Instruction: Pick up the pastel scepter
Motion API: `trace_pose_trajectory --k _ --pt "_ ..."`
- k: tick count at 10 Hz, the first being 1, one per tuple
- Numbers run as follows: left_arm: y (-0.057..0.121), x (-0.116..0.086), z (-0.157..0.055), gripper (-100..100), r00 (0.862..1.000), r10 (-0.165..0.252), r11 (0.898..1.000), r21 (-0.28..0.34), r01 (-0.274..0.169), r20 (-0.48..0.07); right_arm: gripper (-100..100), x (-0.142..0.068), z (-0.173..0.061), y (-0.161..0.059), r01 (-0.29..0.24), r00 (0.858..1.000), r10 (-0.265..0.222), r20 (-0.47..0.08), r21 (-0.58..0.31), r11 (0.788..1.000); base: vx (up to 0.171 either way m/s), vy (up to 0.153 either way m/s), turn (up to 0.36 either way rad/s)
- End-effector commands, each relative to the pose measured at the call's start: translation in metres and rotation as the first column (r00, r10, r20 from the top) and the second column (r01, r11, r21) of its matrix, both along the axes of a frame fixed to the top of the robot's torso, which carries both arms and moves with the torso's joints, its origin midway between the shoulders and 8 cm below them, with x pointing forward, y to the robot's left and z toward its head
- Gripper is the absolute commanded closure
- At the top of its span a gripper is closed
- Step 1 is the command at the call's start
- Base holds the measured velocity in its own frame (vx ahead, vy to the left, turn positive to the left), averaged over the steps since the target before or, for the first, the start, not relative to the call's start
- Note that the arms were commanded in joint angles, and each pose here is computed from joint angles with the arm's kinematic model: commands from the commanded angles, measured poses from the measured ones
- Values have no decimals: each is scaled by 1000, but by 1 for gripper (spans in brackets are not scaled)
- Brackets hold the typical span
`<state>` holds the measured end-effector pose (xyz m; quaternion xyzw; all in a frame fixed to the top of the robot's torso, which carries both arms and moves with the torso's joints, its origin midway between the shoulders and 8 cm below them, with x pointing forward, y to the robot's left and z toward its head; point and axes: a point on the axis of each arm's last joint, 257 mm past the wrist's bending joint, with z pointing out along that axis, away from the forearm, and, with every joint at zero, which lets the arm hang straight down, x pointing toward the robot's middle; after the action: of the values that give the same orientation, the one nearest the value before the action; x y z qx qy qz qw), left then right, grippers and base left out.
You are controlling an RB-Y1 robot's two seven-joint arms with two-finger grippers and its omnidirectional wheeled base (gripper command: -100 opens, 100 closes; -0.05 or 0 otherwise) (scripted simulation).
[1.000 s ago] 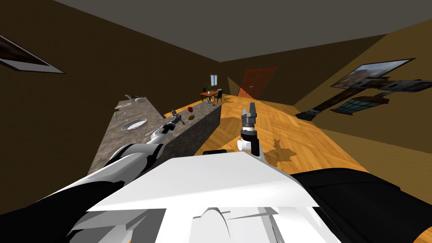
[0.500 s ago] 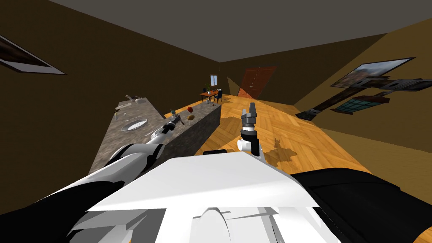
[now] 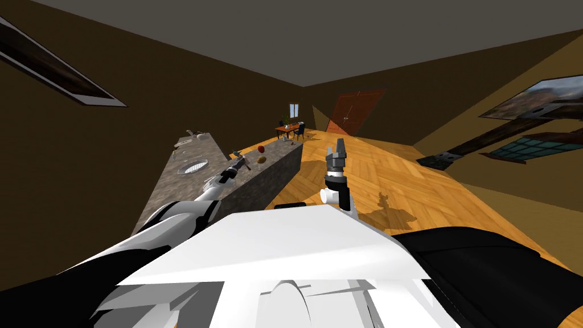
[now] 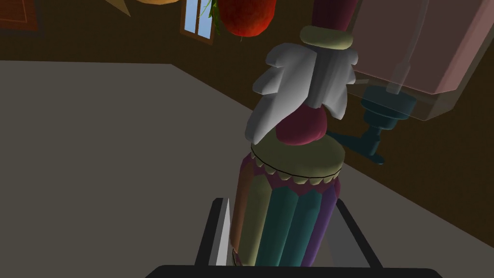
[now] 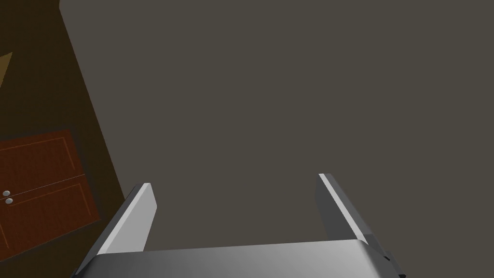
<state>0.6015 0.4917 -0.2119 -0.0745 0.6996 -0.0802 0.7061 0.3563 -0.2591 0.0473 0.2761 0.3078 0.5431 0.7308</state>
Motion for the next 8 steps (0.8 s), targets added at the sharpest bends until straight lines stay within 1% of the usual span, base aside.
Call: trace_pose_trajectory --k 1,2,3,4,5,6,7,8 --pt "-4 -10 -12 100 1000 -17 1000 0 17 -17 0 0 0 0 0 1000 0 0 0 1000 131 -4 151" --pt "-12 -8 -3 100 999 -36 999 3 36 4 0 0 0 0 0 1000 0 0 0 1000 66 -13 -6" --pt "-17 -5 2 100 999 -45 999 5 45 16 0 0 0 0 0 1000 0 0 0 1000 12 -2 -43" --pt "-21 -18 -13 100 998 -62 998 0 62 -11 0 0 0 0 0 1000 0 0 0 1000 94 -5 211" --pt "-19 -22 -18 100 998 -58 998 -1 58 -21 0 0 0 0 0 1000 0 0 0 1000 117 -9 180" --pt "-28 -20 -10 100 997 -80 997 3 80 0 0 0 0 0 0 1000 0 0 0 1000 63 -3 49" --pt "-33 -18 -3 100 996 -91 996 6 91 14 0 0 0 0 0 1000 0 0 0 1000 20 3 -7" --pt "-33 -18 -3 100 996 -91 996 6 91 14 0 0 0 0 0 1000 0 0 0 1000 0 5 -26"
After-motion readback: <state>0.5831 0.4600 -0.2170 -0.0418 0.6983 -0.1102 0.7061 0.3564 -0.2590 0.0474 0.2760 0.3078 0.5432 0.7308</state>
